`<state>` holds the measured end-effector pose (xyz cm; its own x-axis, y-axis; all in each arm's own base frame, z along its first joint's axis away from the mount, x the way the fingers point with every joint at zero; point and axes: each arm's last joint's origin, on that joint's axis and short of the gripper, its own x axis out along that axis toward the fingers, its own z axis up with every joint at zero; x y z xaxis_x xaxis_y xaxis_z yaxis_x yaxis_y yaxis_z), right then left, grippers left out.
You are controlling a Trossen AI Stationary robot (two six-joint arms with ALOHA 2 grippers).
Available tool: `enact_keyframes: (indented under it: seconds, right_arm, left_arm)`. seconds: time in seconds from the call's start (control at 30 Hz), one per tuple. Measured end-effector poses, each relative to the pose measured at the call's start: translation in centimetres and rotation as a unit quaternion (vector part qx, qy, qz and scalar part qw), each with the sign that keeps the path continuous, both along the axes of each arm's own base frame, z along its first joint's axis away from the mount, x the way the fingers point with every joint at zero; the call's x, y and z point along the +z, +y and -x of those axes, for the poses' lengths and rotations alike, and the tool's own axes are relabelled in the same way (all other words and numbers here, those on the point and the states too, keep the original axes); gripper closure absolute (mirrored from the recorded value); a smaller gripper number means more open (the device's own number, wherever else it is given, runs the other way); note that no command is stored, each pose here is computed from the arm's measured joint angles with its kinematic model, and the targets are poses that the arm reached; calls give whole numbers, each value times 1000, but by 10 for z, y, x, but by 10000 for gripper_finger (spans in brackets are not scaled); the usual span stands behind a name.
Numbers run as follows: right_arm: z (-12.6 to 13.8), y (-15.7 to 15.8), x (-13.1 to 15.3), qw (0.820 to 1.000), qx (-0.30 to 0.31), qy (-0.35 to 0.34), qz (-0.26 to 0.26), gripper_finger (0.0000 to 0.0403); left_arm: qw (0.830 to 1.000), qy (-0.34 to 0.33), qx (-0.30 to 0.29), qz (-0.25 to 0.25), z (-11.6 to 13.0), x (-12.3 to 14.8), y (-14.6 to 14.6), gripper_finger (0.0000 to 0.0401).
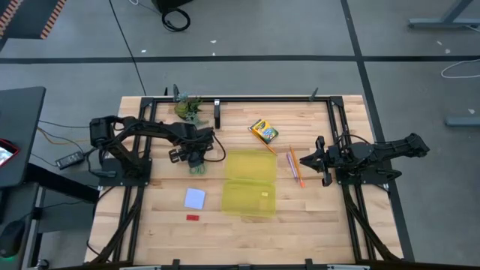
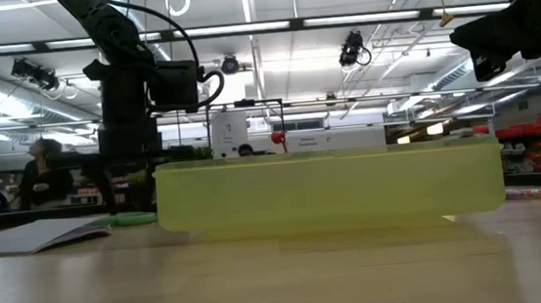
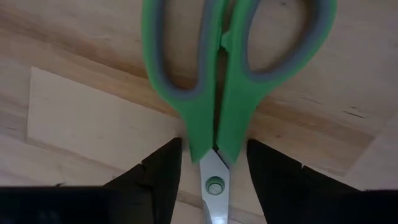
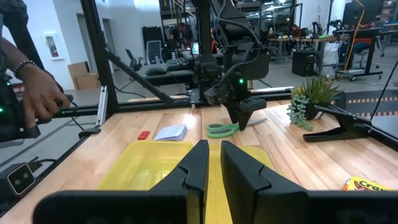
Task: Pack school essentials
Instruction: Put the green scissors into the yellow supply box
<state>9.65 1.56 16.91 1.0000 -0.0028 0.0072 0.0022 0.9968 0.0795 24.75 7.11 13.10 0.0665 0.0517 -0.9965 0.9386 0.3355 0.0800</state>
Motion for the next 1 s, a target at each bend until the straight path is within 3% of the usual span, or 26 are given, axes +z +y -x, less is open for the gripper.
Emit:
enact_keyframes:
  seconds: [0.33,0.7,1.0]
  right_arm:
    - [0,0,0,1000,0,0,0,352]
    - [0,0,0,1000,0,0,0,352]
    - [0,0,0,1000,0,0,0,352]
  left_arm:
    - [1000,15,-14,16,0,-6,-1,284]
    - [1000,25,-13,14,0,-8,-2,297]
    - [1000,14,26,10,-3,9,-6,305]
